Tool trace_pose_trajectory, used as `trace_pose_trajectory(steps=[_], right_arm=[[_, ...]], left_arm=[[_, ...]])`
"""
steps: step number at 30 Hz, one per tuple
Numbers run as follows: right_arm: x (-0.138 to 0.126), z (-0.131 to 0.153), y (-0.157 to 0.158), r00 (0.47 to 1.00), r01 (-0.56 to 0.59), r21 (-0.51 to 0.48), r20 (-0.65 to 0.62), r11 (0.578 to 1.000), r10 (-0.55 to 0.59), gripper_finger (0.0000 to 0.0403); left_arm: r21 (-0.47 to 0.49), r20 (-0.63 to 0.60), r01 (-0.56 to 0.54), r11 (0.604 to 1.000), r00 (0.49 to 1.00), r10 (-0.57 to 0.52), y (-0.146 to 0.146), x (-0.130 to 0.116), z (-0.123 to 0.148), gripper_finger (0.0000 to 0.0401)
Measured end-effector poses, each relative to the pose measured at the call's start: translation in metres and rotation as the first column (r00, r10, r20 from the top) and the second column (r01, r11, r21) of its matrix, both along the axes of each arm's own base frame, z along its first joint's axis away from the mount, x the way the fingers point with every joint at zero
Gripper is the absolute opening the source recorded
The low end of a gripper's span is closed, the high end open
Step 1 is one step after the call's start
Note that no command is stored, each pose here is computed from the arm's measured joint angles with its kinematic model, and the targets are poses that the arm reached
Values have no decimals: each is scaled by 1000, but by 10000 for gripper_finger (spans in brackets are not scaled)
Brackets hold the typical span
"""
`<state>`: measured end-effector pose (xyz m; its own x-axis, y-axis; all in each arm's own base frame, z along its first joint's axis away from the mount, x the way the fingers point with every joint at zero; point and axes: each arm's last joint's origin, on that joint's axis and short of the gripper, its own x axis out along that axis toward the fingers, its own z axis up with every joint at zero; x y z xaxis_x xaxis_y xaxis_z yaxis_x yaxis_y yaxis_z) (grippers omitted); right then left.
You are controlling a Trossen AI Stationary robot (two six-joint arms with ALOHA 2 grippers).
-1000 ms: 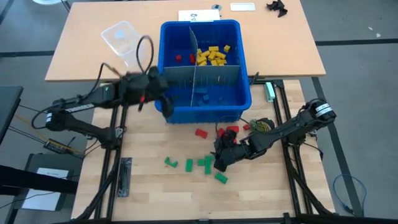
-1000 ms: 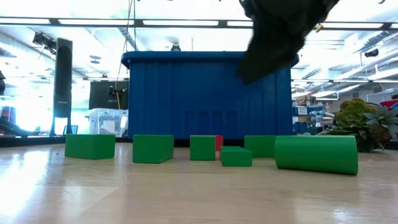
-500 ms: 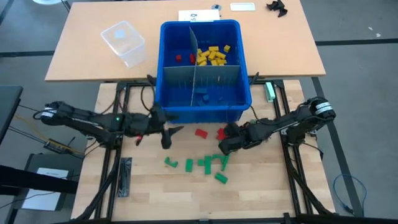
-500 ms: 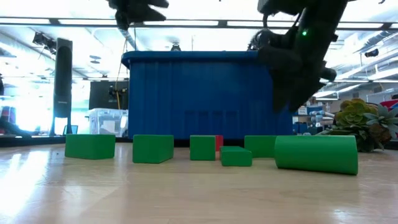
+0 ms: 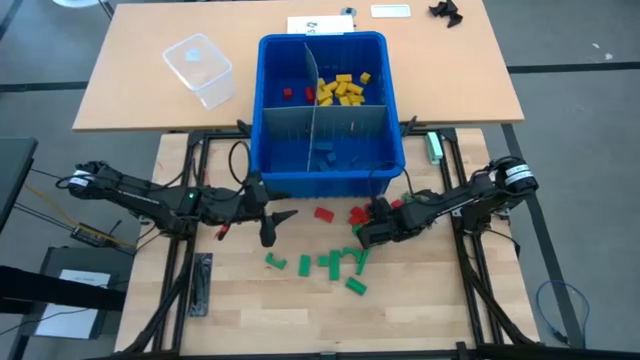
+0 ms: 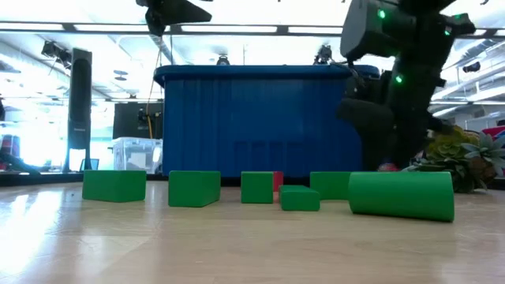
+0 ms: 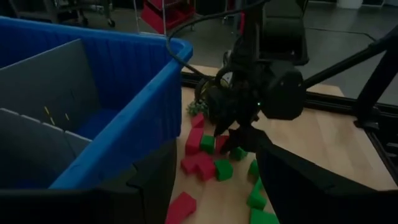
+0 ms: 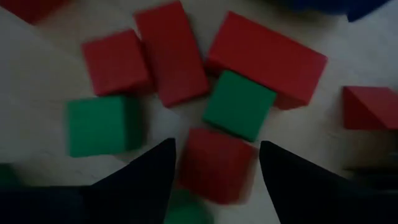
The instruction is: Sort Items/Unsort Items
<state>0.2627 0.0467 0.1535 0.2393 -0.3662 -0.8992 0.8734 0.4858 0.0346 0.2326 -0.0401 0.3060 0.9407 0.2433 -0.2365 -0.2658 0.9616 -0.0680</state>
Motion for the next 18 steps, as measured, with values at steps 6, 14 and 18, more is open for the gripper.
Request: trace_pose_trajectory(steps=[6,14,18], right_arm=[[-5,-11,-1,1000,-3,14,18,1000,3,233],[-6,-15,0,999,-39,34,16,999,38,208],[-7,-15,1,997,-80,54,-6,995,80,181]], left_arm=[[-6,16,-1,1000,1000,1,0,1,1,229],[-7,17,-1,1000,1000,1,0,1,1,229],[-7,17,-1,1000,1000,1,0,1,1,229]])
